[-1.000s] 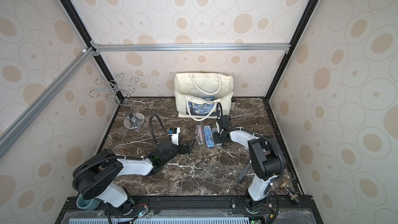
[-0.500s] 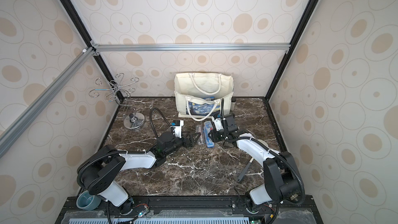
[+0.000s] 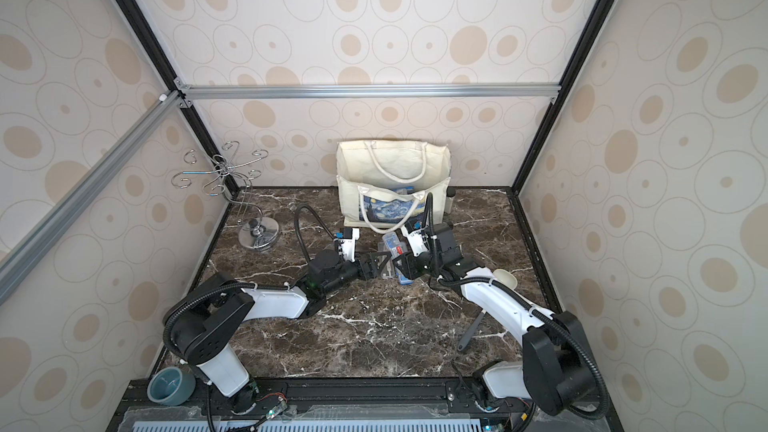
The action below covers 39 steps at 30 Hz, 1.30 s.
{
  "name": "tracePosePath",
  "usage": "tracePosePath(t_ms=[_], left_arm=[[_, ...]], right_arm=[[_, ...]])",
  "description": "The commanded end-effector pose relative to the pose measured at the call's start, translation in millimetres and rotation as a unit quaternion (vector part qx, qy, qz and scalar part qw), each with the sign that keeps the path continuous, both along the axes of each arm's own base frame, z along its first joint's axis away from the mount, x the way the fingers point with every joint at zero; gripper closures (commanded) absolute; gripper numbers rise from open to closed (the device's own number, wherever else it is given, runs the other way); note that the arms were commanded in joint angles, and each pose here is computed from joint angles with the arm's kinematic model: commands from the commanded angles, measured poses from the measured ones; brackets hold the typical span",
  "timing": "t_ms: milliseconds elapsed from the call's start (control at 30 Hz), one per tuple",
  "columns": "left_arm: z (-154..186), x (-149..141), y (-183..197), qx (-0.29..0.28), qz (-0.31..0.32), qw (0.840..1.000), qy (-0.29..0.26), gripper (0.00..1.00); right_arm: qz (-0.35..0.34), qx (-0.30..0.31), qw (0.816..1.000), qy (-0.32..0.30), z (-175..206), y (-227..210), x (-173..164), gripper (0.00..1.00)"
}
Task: Put the compass set into the canvas bag
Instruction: Place the compass set in the canvas bag.
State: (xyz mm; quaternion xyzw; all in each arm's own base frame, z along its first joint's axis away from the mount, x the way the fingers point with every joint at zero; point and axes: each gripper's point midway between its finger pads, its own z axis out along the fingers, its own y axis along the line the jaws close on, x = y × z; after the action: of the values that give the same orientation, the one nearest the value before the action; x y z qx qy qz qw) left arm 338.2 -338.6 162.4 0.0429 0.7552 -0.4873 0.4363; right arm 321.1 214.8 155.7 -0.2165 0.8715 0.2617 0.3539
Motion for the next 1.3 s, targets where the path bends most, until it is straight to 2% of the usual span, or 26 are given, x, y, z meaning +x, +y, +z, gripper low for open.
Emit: tracePosePath(t_ms=[0,233,333,400,633,833,1033,1233,1267], left_arm=[[32.6,9.4,-6.7,-0.060,-0.005,0.998,-0.016,0.24],[34.3,9.8,-11.6,-0.084,-0.014,0.996,-0.004,0.46],[27.4,12.2,-11.1,-0.080,-0.008,0.997,0.012,0.52],[23.7,14.6,-11.0,-0.071,-0.003,0.997,0.022,0.61],[26.4,13.5,-9.8,-0.070,-0.002,0.997,0.022,0.76],[28.1,12.8,-9.5,-0.070,-0.005,0.997,0.017,0.84],[28.2,11.6,-11.0,-0.075,-0.011,0.997,0.013,0.85],[31.5,13.1,-11.3,-0.054,-0.012,0.998,-0.001,0.86],[32.8,13.3,-11.3,-0.048,-0.011,0.999,-0.005,0.86]], right_arm=[[0.019,0.006,1.000,-0.022,11.3,8.5,-4.0,0.61],[0.027,-0.007,0.999,-0.028,12.7,18.6,-4.8,0.61],[0.030,-0.014,0.999,-0.032,12.6,23.5,-4.8,0.61],[0.033,-0.017,0.999,-0.035,13.3,26.6,-4.4,0.61],[0.041,-0.022,0.998,-0.043,15.8,35.8,-3.7,0.61],[0.043,-0.024,0.998,-0.042,14.6,38.6,-2.7,0.61],[0.044,-0.029,0.998,-0.041,12.5,38.2,-2.8,0.59],[0.025,-0.052,0.997,-0.052,10.4,26.9,-1.2,0.45],[0.016,-0.056,0.996,-0.060,12.0,22.6,-0.4,0.40]])
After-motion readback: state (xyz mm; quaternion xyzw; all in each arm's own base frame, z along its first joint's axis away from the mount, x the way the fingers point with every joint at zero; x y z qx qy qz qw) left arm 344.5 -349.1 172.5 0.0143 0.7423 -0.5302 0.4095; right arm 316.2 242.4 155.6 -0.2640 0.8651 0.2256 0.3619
